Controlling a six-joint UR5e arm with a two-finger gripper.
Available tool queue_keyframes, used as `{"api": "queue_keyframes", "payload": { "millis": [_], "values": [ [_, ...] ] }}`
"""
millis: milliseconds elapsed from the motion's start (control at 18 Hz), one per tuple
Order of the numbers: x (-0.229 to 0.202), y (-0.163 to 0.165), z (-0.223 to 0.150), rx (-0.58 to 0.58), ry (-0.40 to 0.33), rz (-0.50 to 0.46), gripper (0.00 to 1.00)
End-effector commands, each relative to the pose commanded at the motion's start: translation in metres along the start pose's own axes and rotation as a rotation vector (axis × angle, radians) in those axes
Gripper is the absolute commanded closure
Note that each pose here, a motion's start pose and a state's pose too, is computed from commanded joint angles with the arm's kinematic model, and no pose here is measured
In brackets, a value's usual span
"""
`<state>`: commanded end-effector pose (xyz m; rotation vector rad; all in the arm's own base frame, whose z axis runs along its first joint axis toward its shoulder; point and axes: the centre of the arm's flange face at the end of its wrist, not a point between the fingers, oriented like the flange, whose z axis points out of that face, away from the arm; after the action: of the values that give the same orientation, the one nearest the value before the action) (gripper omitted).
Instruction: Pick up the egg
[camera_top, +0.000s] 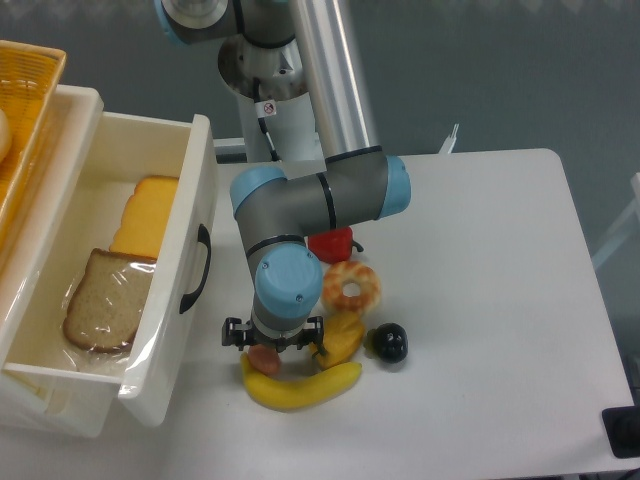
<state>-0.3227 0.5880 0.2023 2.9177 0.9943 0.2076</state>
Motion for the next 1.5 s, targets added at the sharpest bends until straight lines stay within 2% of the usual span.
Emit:
{"api": "queue_keyframes", "payload": {
  "millis": [167, 667, 1500],
  "values": [
    [-0.002, 0.001, 0.006, -0.011, -0.032, -0.032, 0.00],
    [0.001, -0.002, -0.001, 0.003, -0.024, -0.043, 0.00],
    [-0.003, -0.011, 0.013, 0.003, -0.031, -0.064, 0.00]
  ]
}}
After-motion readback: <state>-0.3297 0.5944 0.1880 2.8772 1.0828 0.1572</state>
